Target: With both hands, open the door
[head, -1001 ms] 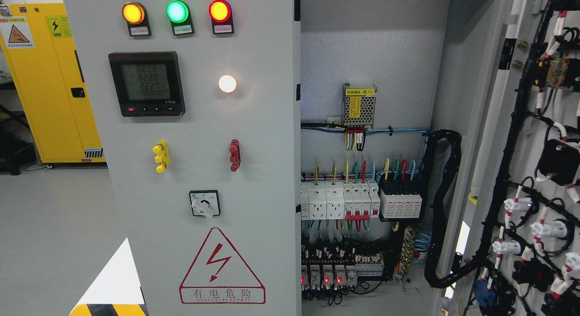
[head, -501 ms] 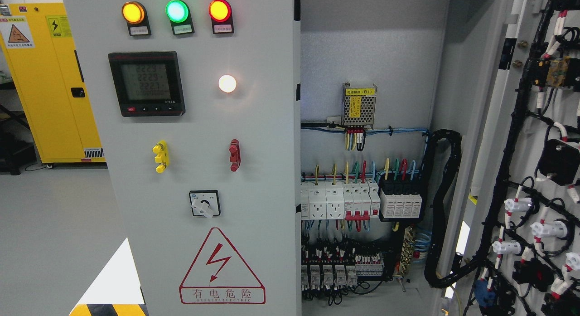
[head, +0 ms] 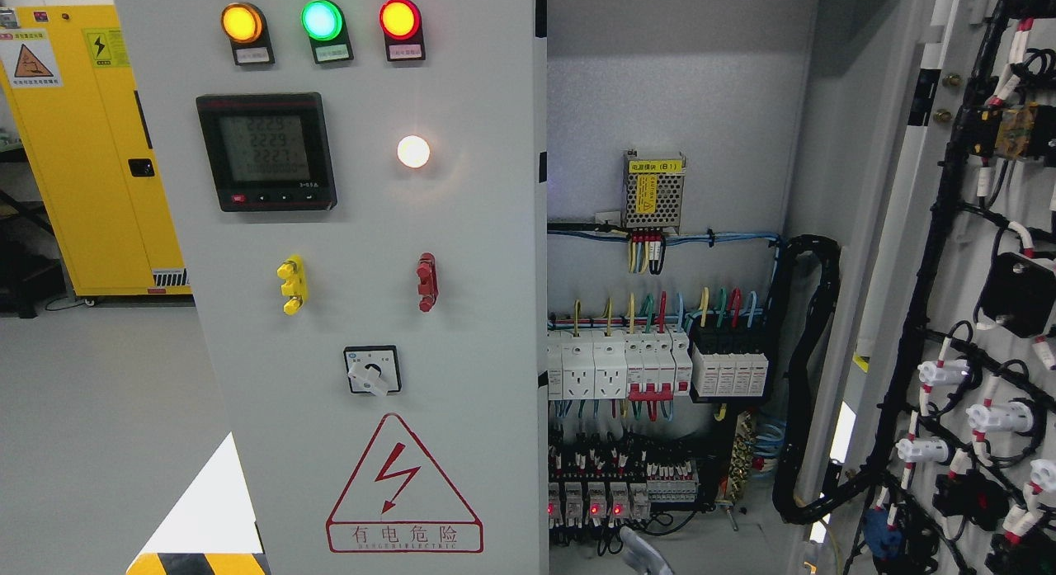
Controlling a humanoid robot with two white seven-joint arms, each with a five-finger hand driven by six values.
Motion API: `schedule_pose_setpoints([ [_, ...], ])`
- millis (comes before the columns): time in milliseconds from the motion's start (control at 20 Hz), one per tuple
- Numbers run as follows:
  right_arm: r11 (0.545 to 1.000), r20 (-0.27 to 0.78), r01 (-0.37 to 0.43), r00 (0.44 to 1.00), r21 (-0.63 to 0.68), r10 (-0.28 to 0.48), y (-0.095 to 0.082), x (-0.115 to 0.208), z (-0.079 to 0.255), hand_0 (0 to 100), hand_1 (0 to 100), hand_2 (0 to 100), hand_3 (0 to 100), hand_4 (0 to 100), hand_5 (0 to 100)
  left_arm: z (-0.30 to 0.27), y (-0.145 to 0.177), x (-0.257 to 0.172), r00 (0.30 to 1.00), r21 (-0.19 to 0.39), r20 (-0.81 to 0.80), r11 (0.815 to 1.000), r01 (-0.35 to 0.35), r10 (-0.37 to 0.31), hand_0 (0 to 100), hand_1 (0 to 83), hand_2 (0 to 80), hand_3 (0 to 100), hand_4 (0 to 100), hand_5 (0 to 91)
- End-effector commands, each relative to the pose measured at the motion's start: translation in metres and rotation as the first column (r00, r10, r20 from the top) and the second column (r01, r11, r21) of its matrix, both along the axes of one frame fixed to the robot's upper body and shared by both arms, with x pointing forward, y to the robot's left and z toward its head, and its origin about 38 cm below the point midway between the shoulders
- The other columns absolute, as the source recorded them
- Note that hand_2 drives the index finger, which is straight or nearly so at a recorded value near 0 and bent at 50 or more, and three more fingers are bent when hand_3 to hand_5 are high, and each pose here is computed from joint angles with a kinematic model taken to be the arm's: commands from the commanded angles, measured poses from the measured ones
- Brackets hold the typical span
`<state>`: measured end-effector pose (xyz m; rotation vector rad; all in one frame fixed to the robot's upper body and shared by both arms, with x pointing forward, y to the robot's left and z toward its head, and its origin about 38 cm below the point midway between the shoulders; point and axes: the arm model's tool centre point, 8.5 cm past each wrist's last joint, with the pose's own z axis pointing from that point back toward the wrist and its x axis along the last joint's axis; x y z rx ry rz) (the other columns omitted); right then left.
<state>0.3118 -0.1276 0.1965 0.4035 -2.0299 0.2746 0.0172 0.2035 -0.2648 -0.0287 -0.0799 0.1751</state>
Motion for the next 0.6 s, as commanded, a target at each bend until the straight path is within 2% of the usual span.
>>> schedule_pose_setpoints([
  [0, 0.998, 0.088, -0.009, 0.996, 0.061, 0.004, 0.023, 0.037, 0.052, 23, 3, 0, 0, 0, 0, 0.000, 0.001, 0.010, 1.000, 0.003, 0.015, 1.000, 0.001, -0.001, 0, 0.0, 0.0, 0, 0, 0.0],
  [150, 0.999, 0.062, 0.001, 0.998, 0.048, -0.004, 0.030, 0.064, 0.063, 23, 3, 0, 0, 0, 0, 0.000, 0.000, 0.010, 1.000, 0.001, 0.015, 1.000, 0.001, -0.001, 0, 0.0, 0.0, 0, 0, 0.0],
  [300, 0.997, 0.004, 0.055, 0.998, 0.061, -0.055, 0.024, 0.095, 0.067, 23, 3, 0, 0, 0, 0, 0.000, 0.000, 0.010, 1.000, 0.001, 0.015, 1.000, 0.004, -0.004, 0, 0.0, 0.0, 0, 0, 0.0],
  [551, 0.997, -0.032, 0.074, 0.997, 0.025, -0.074, 0.026, 0.131, 0.077, 23, 3, 0, 0, 0, 0, 0.000, 0.000, 0.010, 1.000, 0.001, 0.015, 1.000, 0.003, -0.003, 0, 0.0, 0.0, 0, 0, 0.0],
])
